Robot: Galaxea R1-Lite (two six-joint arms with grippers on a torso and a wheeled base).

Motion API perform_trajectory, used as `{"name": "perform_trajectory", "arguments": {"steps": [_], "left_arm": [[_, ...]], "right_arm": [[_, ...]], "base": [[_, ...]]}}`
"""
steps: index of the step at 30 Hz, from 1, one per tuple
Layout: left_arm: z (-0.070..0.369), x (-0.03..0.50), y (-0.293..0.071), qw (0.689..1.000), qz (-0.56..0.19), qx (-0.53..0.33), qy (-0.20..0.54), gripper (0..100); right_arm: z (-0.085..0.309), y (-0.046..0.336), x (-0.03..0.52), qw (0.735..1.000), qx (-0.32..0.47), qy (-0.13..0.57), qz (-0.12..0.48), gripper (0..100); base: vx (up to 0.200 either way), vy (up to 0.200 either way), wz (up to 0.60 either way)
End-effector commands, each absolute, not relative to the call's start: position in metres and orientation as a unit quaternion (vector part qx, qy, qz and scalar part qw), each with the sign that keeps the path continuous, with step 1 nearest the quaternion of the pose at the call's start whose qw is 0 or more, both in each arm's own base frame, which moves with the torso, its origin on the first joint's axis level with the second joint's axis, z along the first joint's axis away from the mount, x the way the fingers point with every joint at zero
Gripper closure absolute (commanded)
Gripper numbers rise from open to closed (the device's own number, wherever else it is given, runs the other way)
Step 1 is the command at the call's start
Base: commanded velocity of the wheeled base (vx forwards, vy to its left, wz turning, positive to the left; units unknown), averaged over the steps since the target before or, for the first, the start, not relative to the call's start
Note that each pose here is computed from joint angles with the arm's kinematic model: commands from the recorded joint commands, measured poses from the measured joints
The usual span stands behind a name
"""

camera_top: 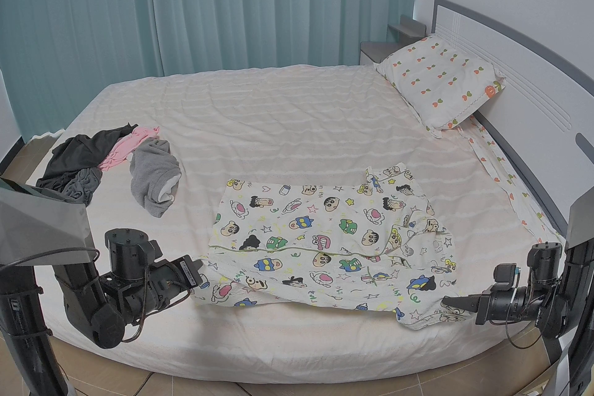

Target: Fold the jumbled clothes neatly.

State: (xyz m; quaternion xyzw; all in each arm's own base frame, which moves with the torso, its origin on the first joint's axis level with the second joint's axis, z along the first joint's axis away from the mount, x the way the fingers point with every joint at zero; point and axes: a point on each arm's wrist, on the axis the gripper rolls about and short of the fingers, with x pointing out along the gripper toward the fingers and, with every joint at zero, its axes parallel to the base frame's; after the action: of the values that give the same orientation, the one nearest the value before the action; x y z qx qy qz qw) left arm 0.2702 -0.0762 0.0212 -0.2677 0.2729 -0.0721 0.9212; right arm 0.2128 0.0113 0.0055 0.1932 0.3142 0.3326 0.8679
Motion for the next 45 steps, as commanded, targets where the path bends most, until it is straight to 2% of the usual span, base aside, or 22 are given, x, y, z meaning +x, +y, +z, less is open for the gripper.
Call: {"name": "perform_trajectory", "arguments": {"steps": [1,7,12,26,31,41,45], "left_arm": [[0.037,0.27,-0.075,0.923,-0.079,-0.274,0.258,100],[0.045,0.262,-0.074,0.909,-0.086,-0.287,0.291,100],[0.052,0.261,-0.074,0.888,-0.08,-0.284,0.353,100],[0.038,0.245,-0.072,0.852,-0.078,-0.28,0.437,100],[0.033,0.238,-0.071,0.837,-0.084,-0.282,0.461,100],[0.03,0.236,-0.07,0.834,-0.086,-0.281,0.467,100],[0.016,0.237,-0.07,0.839,-0.102,-0.228,0.483,100]], "right_arm": [[0.017,0.009,0.207,0.871,0.2,0.302,0.333,100],[0.017,0.007,0.202,0.866,0.207,0.32,0.324,100],[0.02,0.008,0.196,0.858,0.214,0.339,0.322,100],[0.008,0.008,0.177,0.831,0.182,0.407,0.332,100],[0.007,0.006,0.176,0.83,0.185,0.413,0.327,100],[0.007,0.006,0.174,0.827,0.183,0.417,0.329,100],[0.007,0.006,0.174,0.828,0.183,0.416,0.329,100]], "base": [[0.0,0.0,0.0],[0.0,0.0,0.0],[0.0,0.0,0.0],[0.0,0.0,0.0],[0.0,0.0,0.0],[0.0,0.0,0.0],[0.0,0.0,0.0]]}}
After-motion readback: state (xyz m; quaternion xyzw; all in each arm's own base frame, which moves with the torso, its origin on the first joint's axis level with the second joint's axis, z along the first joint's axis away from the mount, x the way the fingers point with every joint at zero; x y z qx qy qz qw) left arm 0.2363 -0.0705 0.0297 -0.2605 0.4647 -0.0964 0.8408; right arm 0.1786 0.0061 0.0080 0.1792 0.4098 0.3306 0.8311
